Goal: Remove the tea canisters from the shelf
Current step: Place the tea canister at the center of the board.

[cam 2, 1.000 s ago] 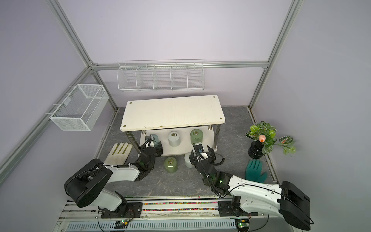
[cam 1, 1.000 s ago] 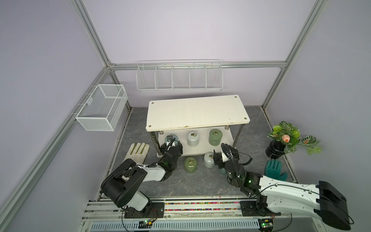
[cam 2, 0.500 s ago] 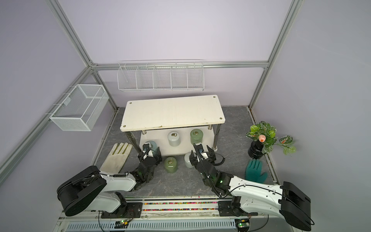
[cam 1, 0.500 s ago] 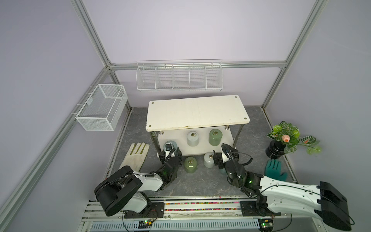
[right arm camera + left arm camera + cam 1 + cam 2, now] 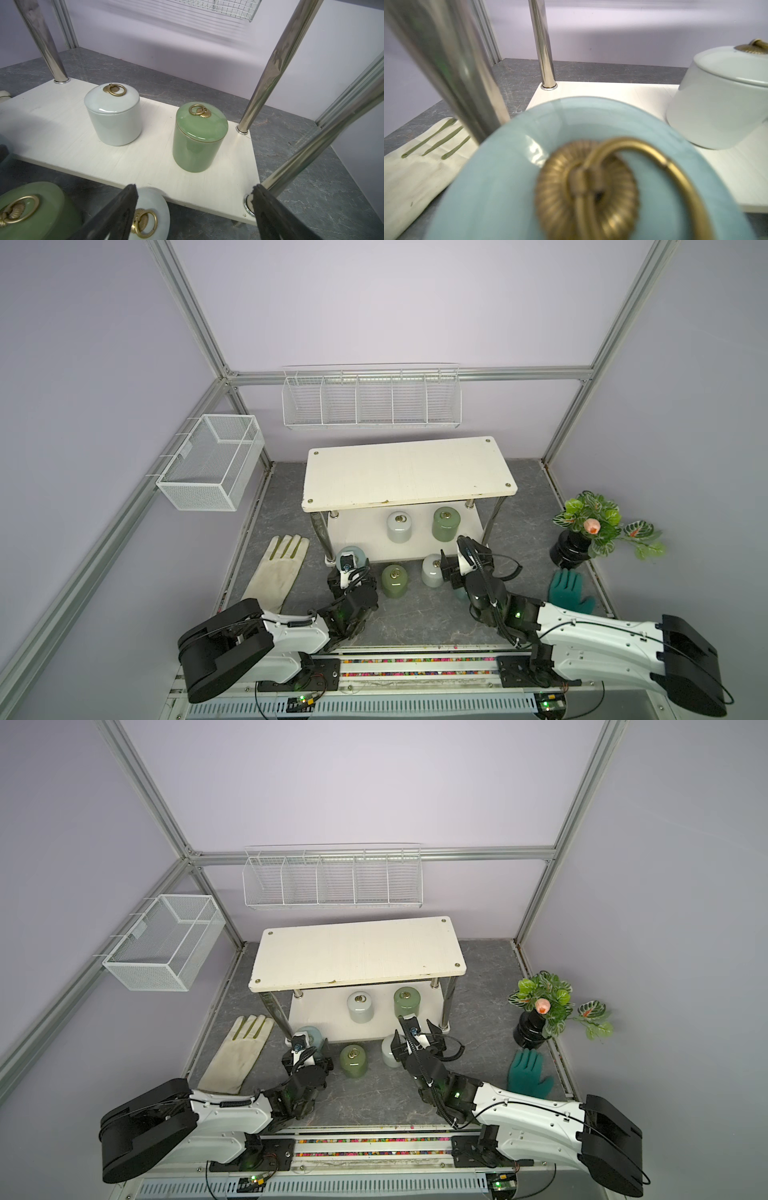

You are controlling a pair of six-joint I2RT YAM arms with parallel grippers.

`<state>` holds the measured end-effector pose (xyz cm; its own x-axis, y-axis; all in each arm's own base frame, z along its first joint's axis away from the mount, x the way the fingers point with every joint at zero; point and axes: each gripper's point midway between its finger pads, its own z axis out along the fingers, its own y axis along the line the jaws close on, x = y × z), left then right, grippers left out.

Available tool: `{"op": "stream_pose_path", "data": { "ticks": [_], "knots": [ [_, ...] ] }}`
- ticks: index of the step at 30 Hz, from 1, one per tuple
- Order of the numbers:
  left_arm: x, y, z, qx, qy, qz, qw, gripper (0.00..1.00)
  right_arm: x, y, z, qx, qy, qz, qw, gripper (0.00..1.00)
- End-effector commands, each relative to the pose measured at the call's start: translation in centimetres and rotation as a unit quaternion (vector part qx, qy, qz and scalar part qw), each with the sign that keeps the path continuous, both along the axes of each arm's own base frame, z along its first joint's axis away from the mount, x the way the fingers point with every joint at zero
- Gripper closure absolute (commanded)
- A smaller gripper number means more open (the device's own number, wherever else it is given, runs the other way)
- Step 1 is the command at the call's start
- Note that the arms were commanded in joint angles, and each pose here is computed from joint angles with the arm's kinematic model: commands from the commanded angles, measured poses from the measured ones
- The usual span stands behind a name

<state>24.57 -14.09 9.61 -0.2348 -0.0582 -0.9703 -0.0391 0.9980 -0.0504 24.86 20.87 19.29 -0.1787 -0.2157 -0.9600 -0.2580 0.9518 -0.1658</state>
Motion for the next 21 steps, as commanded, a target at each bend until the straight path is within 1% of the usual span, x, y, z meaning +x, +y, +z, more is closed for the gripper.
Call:
{"op": "stream_pose_path", "data": {
  "ticks": [1,11,14,16,21],
  "knots": [
    [-1.5,1.9,-1.9,0.0,0.018,0.021,1.0,0.25,0.0,0.9,0.8,0.0,-0.005,0.011,1.0,0.11],
    [-3.2,1.4,-4.1,0.004,0.039,-0.004,0.999,0.23,0.0,2.2,0.9,-0.019,-0.003,0.019,1.0,0.11],
    [-3.4,1.5,-4.7,-0.007,0.043,-0.005,0.999,0.23,0.1,2.7,1.0,-0.025,-0.003,0.022,0.999,0.11],
    [-3.4,1.3,-5.0,-0.009,0.044,-0.01,0.999,0.21,0.2,3.0,0.9,-0.031,-0.002,0.024,0.999,0.11],
    [-3.4,1.1,-5.5,-0.009,0.045,-0.016,0.999,0.11,0.4,3.7,0.8,-0.04,-0.001,0.026,0.999,0.11]
  ]
}}
